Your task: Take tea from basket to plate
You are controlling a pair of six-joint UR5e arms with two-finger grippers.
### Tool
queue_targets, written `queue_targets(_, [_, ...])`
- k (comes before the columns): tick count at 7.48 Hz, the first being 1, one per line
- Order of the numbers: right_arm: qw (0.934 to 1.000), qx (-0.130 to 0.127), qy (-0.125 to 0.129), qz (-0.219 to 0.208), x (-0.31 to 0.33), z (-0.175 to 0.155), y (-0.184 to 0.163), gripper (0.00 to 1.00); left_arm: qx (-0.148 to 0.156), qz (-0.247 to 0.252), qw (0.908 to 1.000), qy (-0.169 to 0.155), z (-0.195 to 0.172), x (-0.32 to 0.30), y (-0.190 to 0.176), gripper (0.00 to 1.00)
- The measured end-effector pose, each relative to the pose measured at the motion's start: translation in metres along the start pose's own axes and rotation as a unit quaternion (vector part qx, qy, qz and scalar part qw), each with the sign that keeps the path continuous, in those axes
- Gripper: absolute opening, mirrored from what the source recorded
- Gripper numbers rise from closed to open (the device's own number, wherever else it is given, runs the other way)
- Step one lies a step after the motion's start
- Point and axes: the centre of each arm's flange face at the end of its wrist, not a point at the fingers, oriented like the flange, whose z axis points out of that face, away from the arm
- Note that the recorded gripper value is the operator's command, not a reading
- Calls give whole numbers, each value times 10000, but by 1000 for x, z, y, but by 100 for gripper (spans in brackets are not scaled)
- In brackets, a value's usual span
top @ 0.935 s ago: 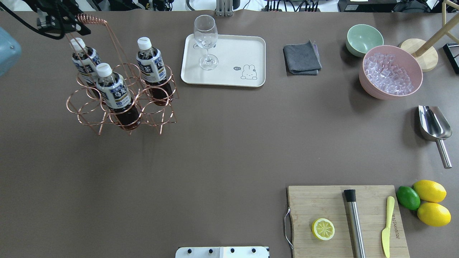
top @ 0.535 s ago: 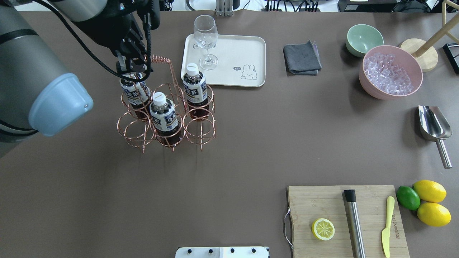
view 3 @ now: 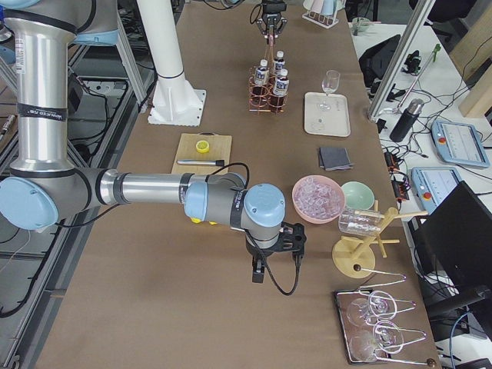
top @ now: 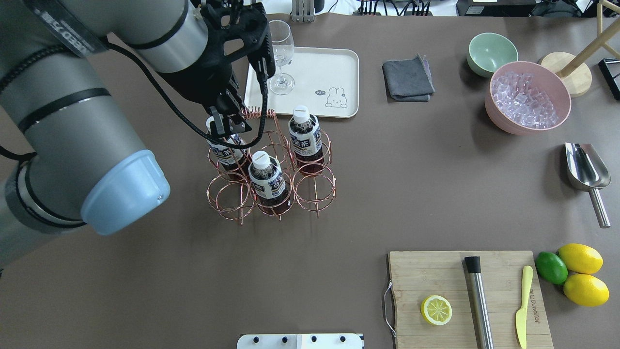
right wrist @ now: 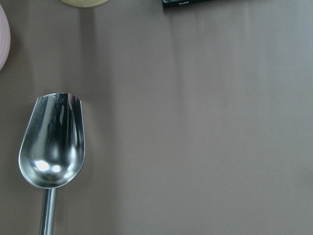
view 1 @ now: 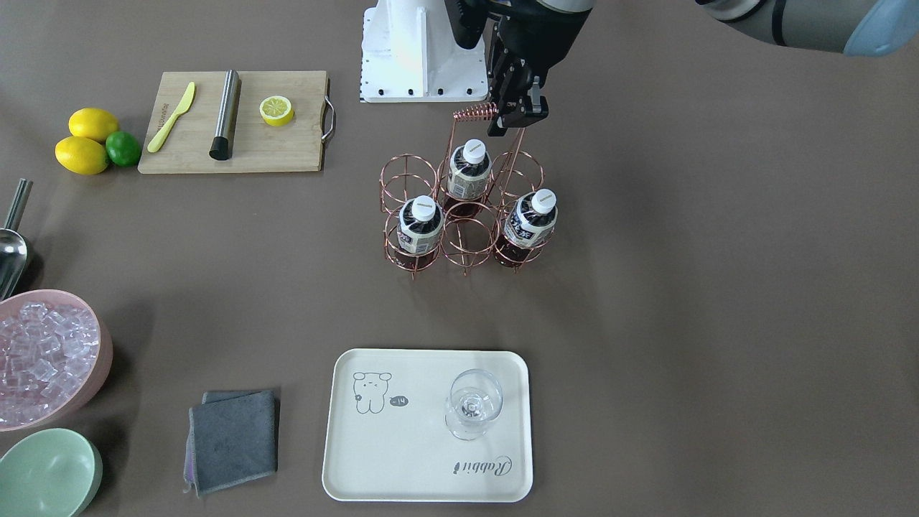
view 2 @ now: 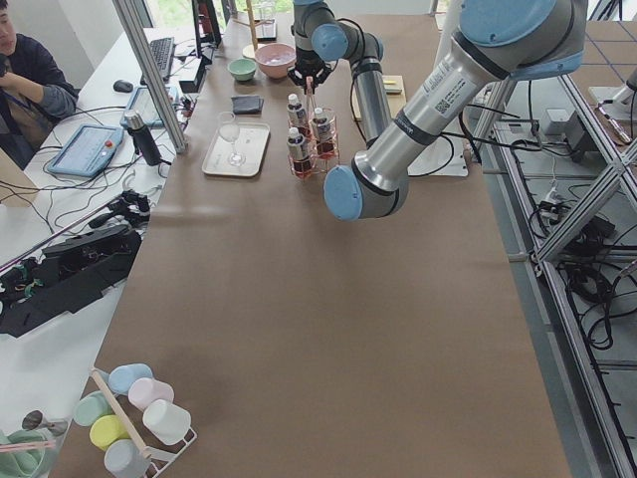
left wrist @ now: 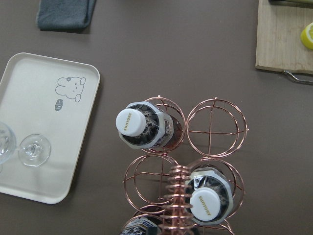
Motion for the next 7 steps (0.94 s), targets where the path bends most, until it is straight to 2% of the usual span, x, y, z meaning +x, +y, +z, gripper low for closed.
queue_targets(3, [10000,-4,-1,4,0,0,0,100,-50,-3,10000,-12,26,38,-31,0])
queue_targets(7, [10000,-7,6,12,1,1,0,100,-55,13,10000,-11,29,43,-35,0])
